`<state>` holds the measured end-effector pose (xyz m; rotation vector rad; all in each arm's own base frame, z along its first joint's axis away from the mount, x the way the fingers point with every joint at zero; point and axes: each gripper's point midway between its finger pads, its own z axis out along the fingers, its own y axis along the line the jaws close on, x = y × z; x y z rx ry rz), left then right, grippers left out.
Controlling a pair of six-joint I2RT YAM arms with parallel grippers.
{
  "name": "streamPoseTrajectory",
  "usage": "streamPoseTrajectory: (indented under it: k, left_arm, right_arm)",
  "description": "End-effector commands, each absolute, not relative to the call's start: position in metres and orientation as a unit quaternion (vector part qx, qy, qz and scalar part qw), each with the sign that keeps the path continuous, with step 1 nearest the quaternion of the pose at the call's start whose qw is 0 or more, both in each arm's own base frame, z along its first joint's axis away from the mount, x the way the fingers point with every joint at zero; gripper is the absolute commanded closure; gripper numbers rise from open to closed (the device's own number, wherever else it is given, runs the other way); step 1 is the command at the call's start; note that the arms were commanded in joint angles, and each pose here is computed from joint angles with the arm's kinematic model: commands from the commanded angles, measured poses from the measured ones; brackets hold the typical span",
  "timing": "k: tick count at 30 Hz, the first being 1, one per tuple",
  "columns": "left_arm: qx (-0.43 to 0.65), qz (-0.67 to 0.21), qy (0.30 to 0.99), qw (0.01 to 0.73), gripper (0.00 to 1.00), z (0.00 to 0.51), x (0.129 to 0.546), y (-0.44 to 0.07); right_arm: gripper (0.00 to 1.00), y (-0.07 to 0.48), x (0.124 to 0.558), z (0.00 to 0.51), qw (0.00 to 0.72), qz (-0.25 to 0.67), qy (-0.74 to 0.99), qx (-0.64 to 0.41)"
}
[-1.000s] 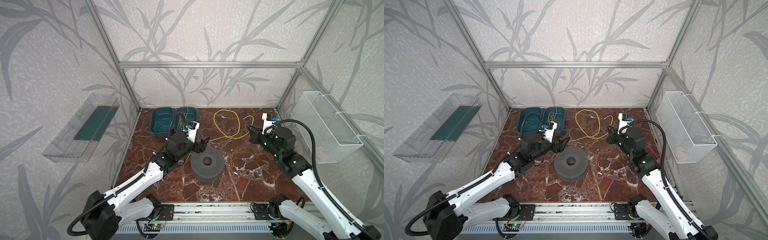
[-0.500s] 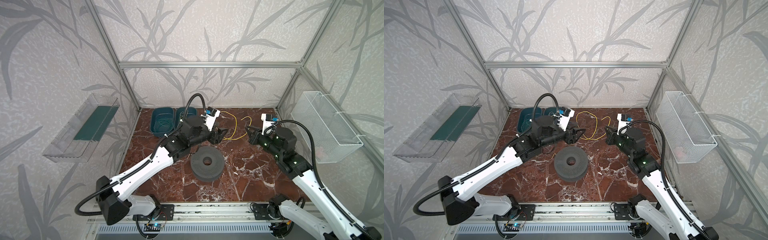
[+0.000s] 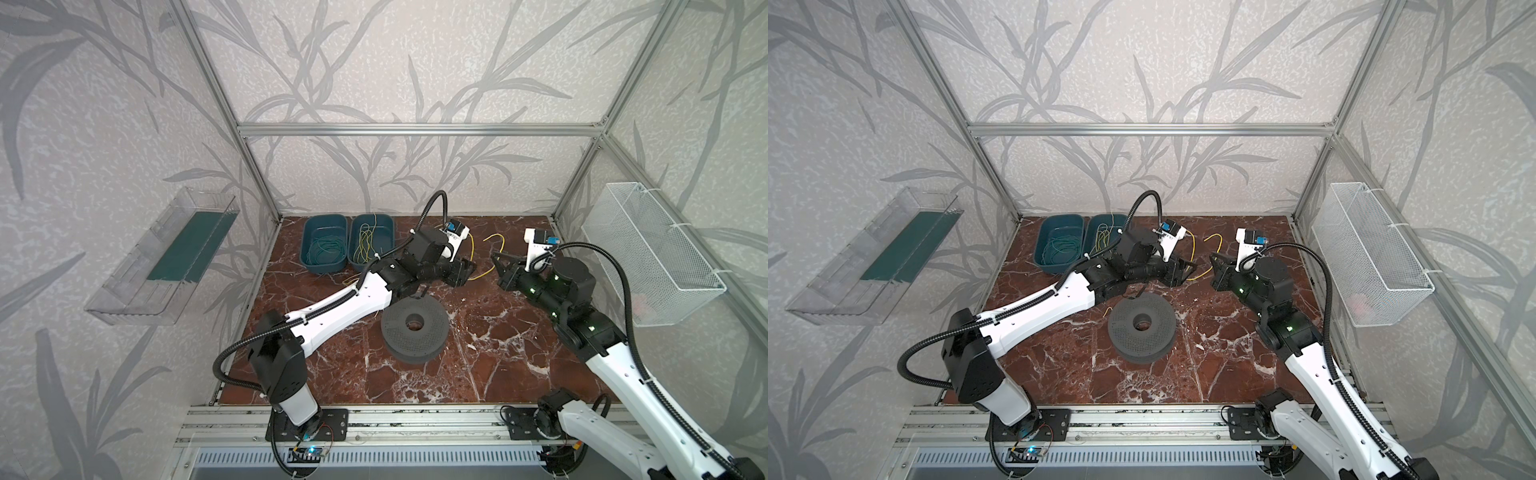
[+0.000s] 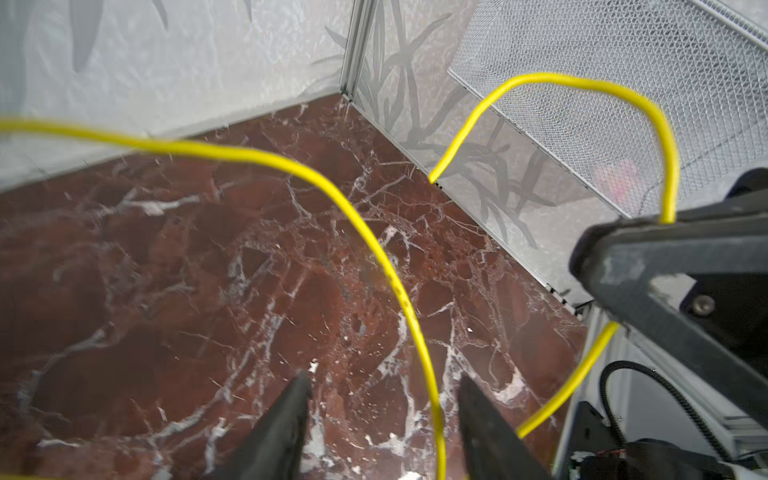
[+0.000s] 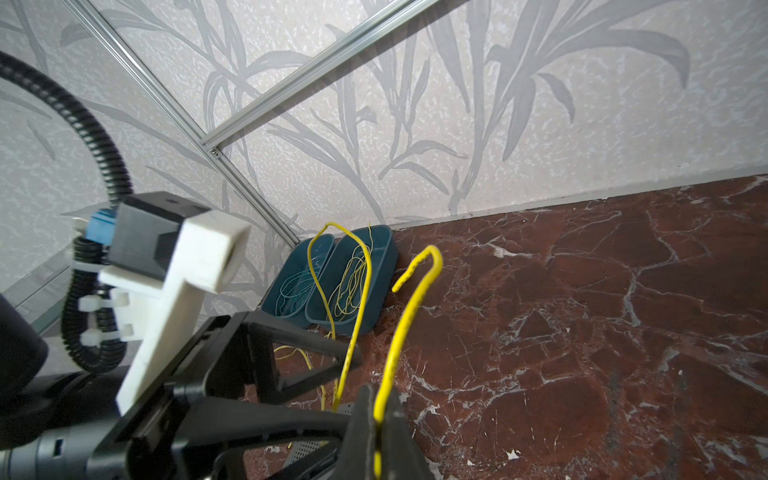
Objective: Wrap the cables
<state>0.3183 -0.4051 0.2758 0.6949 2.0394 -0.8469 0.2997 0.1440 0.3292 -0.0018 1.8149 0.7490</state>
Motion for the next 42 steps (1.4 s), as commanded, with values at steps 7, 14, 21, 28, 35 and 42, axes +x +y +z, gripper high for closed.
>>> streamPoseTrajectory:
  k: [7,14,21,28,35,42]
  left_arm:
    - [0.287,-0.332,0.786,0.435,1.00,0.313,0.308,-0.393]
    - [0.347,-0.305,0.756,0.464,1.00,0.348,0.273,-0.343]
    - [0.436,-0.292,0.739,0.423,1.00,0.350,0.223,-0.283]
    - [0.476,-0.150,0.795,0.345,1.00,0.286,0.219,-0.220]
    - [0.403,0.072,0.814,0.413,1.00,0.276,0.274,-0.158]
    - [0.322,0.235,0.759,0.514,1.00,0.312,0.309,-0.115]
  right_arm:
    - [1.00,0.133,0.306,0.325,0.579,0.277,0.767,0.002]
    - [1.00,0.098,0.325,0.314,0.596,0.196,0.777,0.045]
    - [1.00,0.060,0.354,0.327,0.617,0.165,0.762,0.109]
    - [1.00,0.031,0.376,0.361,0.641,0.163,0.734,0.151]
    - [1.00,0.019,0.377,0.397,0.664,0.167,0.711,0.163]
    - [1.00,0.005,0.366,0.409,0.673,0.171,0.696,0.183]
